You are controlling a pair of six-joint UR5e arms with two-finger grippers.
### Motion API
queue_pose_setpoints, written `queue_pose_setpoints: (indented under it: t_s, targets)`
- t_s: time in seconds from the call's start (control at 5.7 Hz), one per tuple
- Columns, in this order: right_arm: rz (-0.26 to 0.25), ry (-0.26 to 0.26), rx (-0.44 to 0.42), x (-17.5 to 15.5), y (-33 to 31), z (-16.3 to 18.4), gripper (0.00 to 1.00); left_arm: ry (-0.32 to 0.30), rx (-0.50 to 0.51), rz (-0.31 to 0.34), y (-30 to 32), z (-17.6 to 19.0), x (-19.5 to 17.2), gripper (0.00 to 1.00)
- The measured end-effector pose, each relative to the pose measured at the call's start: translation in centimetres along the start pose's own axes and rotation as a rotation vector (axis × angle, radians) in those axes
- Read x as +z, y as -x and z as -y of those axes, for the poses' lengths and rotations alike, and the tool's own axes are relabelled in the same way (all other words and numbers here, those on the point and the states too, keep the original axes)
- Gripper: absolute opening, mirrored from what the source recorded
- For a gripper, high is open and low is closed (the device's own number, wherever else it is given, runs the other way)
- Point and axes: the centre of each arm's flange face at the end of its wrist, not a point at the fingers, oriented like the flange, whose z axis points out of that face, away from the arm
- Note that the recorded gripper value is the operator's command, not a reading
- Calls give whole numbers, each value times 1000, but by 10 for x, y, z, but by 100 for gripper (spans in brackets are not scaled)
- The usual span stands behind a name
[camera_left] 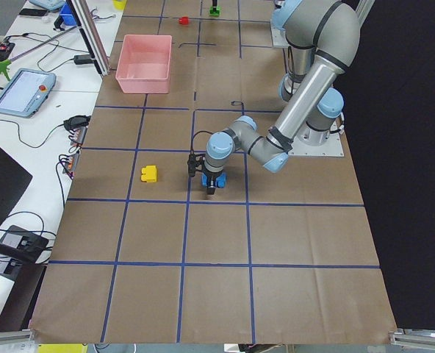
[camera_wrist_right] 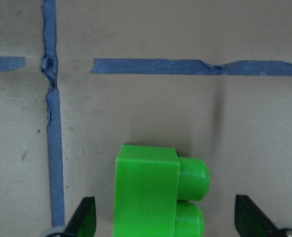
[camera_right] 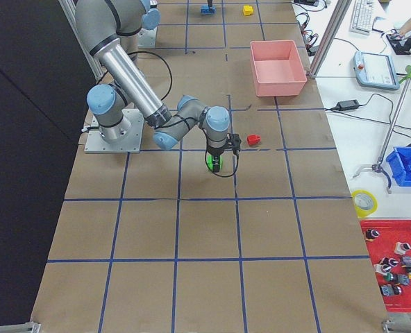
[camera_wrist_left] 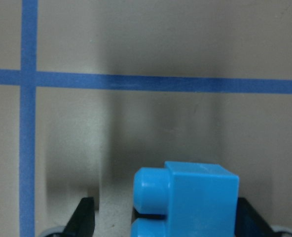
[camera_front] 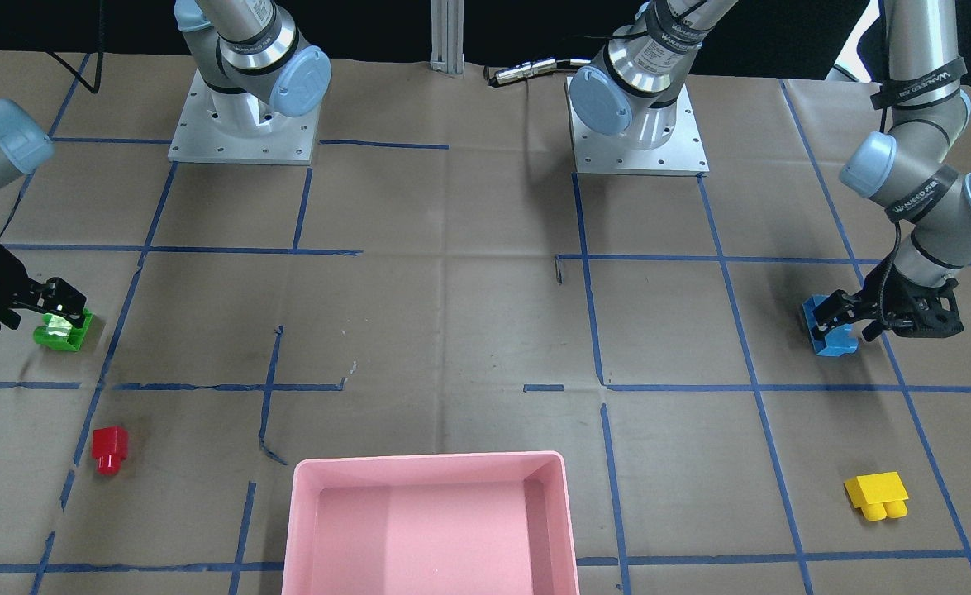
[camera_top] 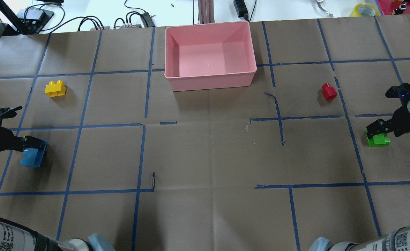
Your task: Put all blocks into box
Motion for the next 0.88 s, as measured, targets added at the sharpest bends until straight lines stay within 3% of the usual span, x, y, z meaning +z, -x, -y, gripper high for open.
queue_pose_setpoints:
  t_s: [0.53, 0.88]
  targets:
    - [-12, -13, -1, -1, -1, 1, 93, 11, -1, -14, -7, -6, -5, 27]
    - [-13, -6, -2, 5, -1, 0, 91, 17, -2, -19, -9, -6, -15, 25]
